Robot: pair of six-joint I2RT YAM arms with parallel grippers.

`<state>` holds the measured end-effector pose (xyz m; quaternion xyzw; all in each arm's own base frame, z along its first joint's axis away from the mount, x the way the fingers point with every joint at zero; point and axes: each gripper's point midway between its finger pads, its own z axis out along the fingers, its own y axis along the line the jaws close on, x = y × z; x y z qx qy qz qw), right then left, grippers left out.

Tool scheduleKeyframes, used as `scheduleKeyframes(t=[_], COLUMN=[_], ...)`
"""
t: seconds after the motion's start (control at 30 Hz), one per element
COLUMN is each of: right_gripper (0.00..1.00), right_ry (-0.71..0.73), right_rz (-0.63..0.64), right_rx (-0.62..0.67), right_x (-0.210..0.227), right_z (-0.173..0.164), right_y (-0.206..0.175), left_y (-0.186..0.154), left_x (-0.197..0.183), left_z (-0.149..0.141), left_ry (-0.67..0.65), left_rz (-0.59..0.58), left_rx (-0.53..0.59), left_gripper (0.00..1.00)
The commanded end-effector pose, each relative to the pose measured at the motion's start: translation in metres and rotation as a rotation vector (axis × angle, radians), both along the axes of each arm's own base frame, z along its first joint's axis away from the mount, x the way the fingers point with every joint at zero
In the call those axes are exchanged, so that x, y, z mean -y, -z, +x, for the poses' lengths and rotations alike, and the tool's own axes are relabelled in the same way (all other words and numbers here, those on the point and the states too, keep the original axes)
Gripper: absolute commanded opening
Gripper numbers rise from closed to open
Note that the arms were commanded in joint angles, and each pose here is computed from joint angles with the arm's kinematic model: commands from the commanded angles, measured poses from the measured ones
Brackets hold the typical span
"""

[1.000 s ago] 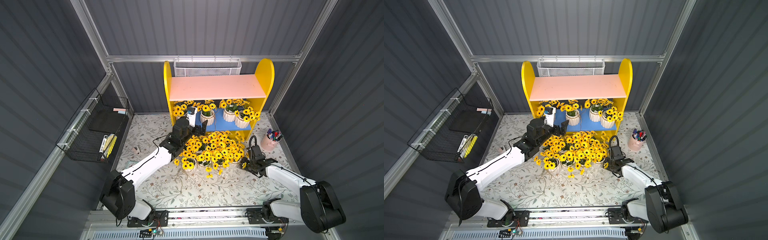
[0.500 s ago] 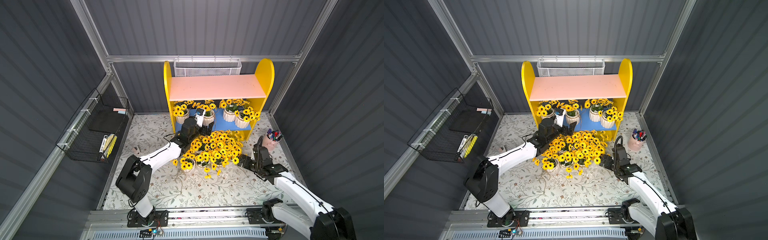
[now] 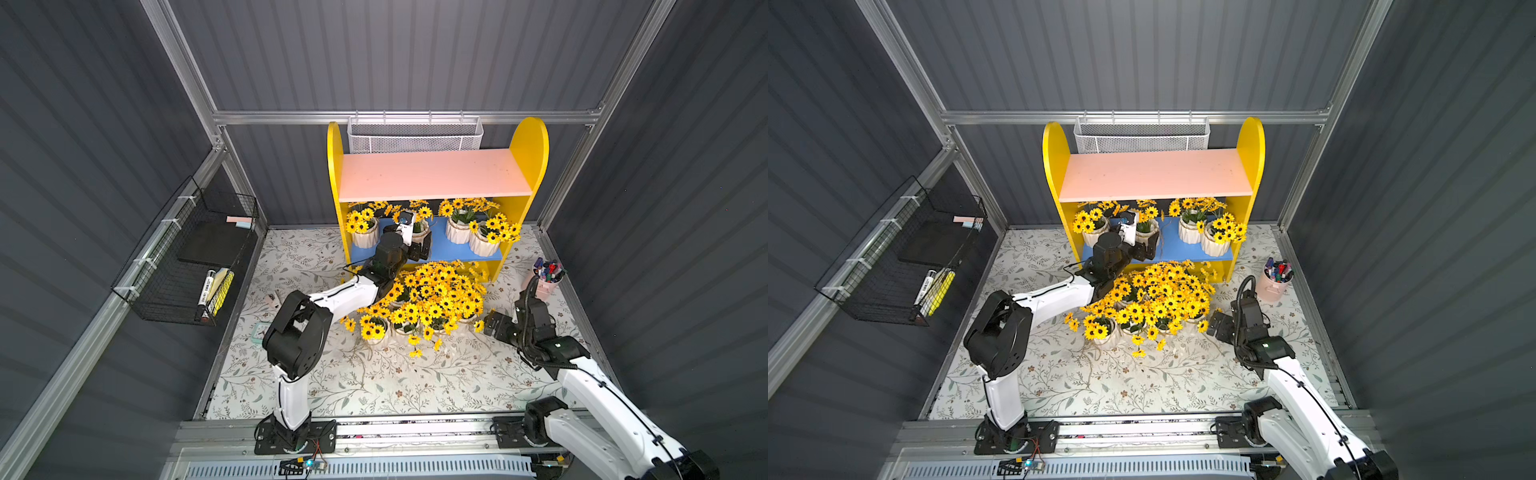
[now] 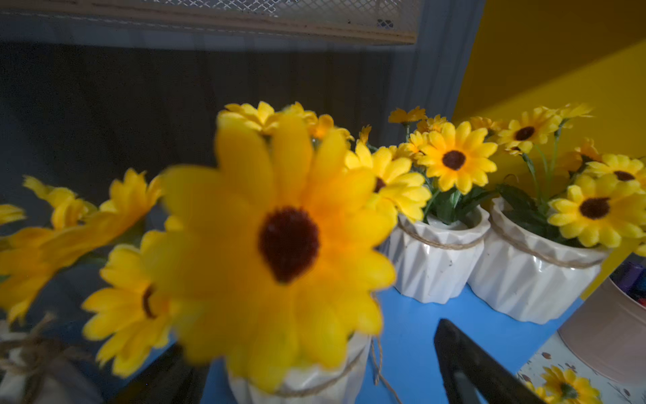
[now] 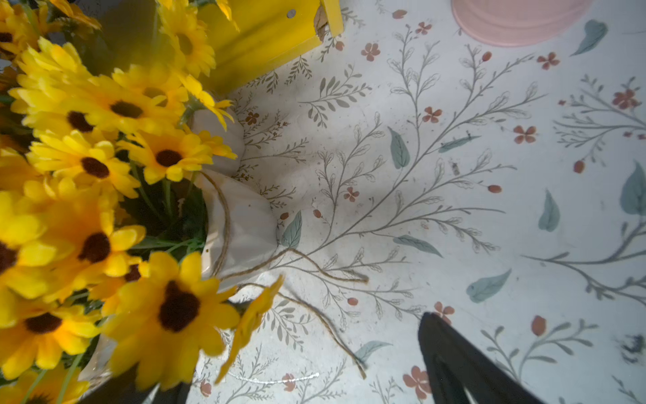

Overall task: Take the sunflower pots off the shelves
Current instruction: Pick up the sunflower pot from the shelf.

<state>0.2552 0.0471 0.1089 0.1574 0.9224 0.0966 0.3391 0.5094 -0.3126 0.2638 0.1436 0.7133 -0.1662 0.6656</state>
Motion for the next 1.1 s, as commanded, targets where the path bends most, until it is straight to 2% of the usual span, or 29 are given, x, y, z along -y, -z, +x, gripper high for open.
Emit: scheduleKeyframes(t=[0.0,0.33,0.77,1.07], right_gripper=[0.99,0.99,0.99,0.99], right_ry=[0.009,-0.002,-0.005,-0.007], right_rz=[-0.017,-0.018,-0.025,-0.025], right_rx=[0.028,0.059,0.073,0.091], right_x=[0.005,0.007,0.009,0.009], right_z=[0.005,0.004,0.002,0.003], right_y=[-0.016,-0.024,-0.025,-0.029], left_y=[-0.009,0.0,0.019,0.031], left_x=[-0.002,-0.003,0.005,0.004], left_z=[0.014,0.035,0.061,0.069], left_ry=[-0.032,-0.076,-0.094,-0.104], left_rz=[-0.011,-0.008,0.083,0.103], left_rx=[0.041,0.074,0.071,0.072], left_gripper=[0.99,0.99,0.99,0.97])
